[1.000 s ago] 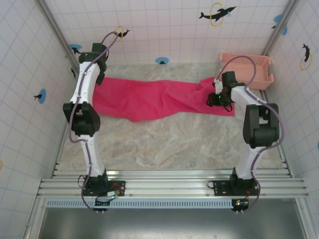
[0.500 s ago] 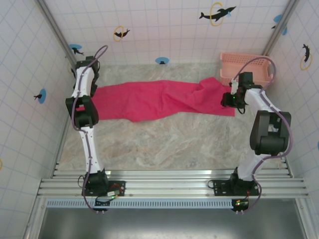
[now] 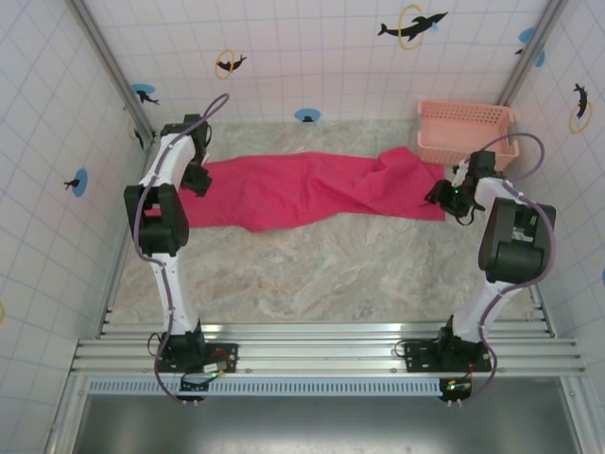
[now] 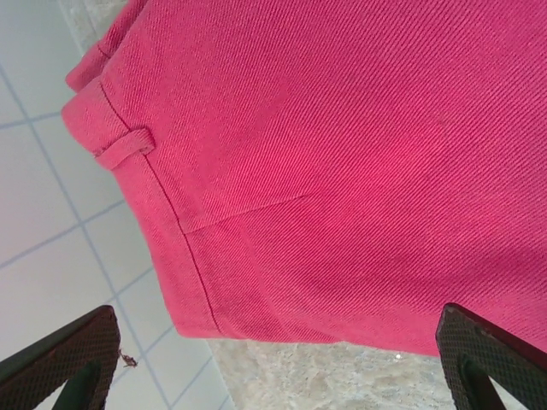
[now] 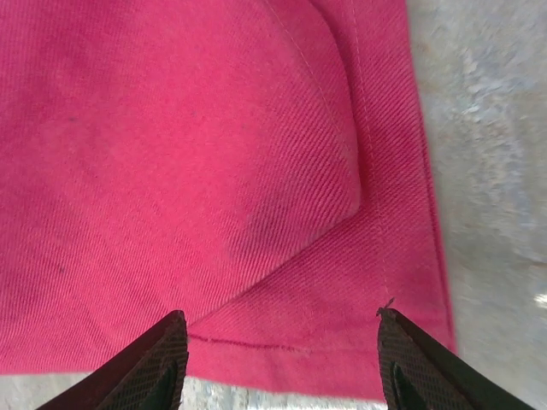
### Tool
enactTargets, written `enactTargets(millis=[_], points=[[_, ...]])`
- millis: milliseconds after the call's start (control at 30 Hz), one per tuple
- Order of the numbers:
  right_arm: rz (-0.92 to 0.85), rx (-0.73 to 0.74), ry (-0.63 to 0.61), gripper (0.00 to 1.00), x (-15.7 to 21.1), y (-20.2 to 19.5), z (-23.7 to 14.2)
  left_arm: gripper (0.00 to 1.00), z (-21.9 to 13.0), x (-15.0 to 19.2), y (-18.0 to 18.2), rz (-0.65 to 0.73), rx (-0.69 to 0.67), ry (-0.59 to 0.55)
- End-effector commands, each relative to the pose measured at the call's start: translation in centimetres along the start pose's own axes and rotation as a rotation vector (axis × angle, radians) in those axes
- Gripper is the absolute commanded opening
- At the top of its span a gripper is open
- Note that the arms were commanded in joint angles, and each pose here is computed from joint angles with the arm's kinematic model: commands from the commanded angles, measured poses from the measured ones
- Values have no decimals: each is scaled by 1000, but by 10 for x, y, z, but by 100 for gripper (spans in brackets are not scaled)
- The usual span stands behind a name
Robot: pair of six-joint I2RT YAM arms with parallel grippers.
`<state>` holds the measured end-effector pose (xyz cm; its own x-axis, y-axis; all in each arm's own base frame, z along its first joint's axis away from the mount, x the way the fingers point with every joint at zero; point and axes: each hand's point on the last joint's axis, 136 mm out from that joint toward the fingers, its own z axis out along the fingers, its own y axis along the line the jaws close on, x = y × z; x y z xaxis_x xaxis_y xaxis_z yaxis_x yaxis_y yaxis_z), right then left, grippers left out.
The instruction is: Roll up the long pants
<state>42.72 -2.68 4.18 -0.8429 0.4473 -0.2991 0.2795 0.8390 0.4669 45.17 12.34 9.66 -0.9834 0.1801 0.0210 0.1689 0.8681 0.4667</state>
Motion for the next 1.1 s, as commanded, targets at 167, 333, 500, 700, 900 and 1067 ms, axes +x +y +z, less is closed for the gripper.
enactTargets(millis=[167, 333, 500, 700, 900, 1067], points=[[109, -91, -104, 61, -24, 10, 27, 97, 21, -6, 0, -15, 15, 31], [139, -113, -138, 59, -29, 14, 36, 97, 34, 0, 0, -11, 16, 64], [177, -112, -161, 51, -29, 10, 46, 97, 48, 9, 2, -16, 17, 102], [216, -86, -302, 21, -39, 2, 30, 97, 74, 21, 1, -16, 15, 177], [164, -6, -453, 4, -49, -1, -10, 97, 96, 39, 3, -25, 36, 244], [88, 88, -543, 0, -56, -1, -55, 97, 110, 53, 10, -49, 56, 277]])
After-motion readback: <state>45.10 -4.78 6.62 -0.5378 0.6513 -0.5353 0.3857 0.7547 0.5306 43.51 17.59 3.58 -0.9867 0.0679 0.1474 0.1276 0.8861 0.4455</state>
